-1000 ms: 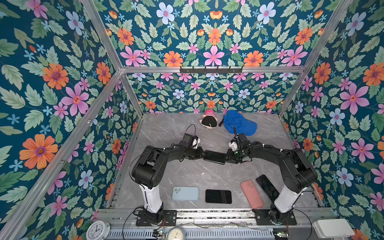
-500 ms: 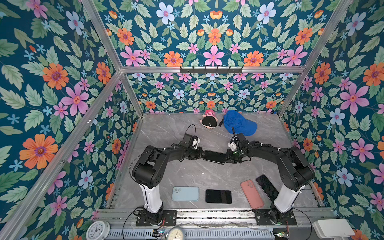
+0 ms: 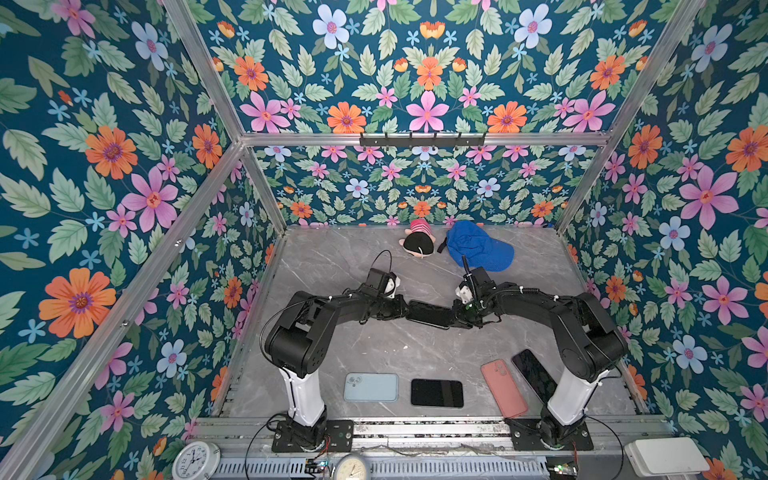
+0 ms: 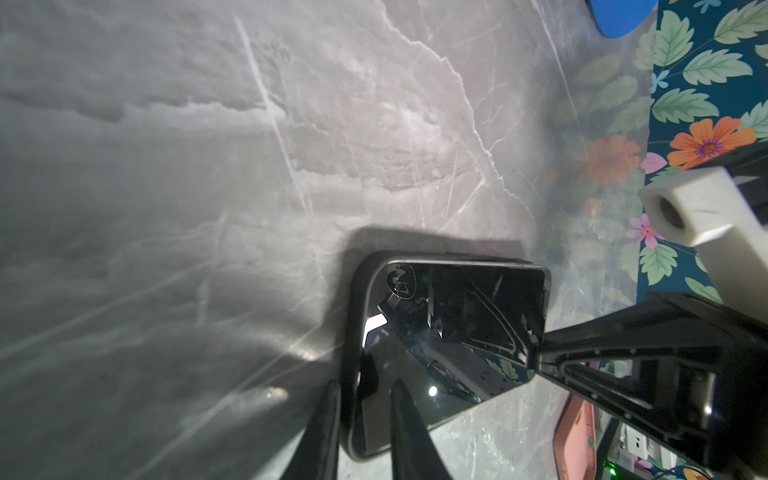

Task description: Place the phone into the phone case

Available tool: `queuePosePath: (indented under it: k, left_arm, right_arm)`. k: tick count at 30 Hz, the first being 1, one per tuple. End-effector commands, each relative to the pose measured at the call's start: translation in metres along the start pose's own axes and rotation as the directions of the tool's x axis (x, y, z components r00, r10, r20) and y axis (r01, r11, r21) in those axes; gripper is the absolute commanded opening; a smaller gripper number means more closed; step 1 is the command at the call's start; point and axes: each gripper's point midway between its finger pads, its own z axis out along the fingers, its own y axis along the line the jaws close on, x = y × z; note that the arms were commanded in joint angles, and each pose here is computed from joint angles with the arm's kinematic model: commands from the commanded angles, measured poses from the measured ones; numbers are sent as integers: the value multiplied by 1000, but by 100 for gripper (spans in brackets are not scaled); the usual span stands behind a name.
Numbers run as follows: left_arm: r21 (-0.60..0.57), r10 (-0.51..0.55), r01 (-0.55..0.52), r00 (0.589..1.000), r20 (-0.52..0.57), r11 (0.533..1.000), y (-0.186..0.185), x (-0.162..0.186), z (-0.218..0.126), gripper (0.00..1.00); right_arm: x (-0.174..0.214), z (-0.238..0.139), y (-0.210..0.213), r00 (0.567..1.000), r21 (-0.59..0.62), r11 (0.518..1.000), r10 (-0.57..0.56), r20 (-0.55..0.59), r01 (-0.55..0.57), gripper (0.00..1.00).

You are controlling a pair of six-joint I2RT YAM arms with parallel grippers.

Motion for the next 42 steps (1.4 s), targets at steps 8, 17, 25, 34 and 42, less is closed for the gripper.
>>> queuePosePath:
  k: [8, 17, 25, 34, 42]
  left_arm:
    - [92, 13, -12, 1000, -14, 996, -21, 3, 0, 23]
    - [80, 11, -11, 1000, -9, 997, -19, 4, 0, 16]
    - [77, 11, -10, 1000, -6, 997, -19, 3, -1, 15]
    - [49, 22, -21, 1000, -12, 999, -15, 6, -5, 22]
    - [43, 20, -19, 1000, -15, 999, -12, 12, -9, 28]
  right_arm:
    - [1, 11, 22, 1000, -83, 996, -28, -6, 28, 12]
    - [1, 11, 23, 1000, -81, 996, -29, -2, 29, 11]
    - [2, 12, 27, 999, -81, 996, -32, -2, 31, 11]
    - [5, 4, 20, 999, -27, 999, -44, 7, 44, 16]
    - [8, -1, 18, 998, 8, 998, -55, 12, 55, 26]
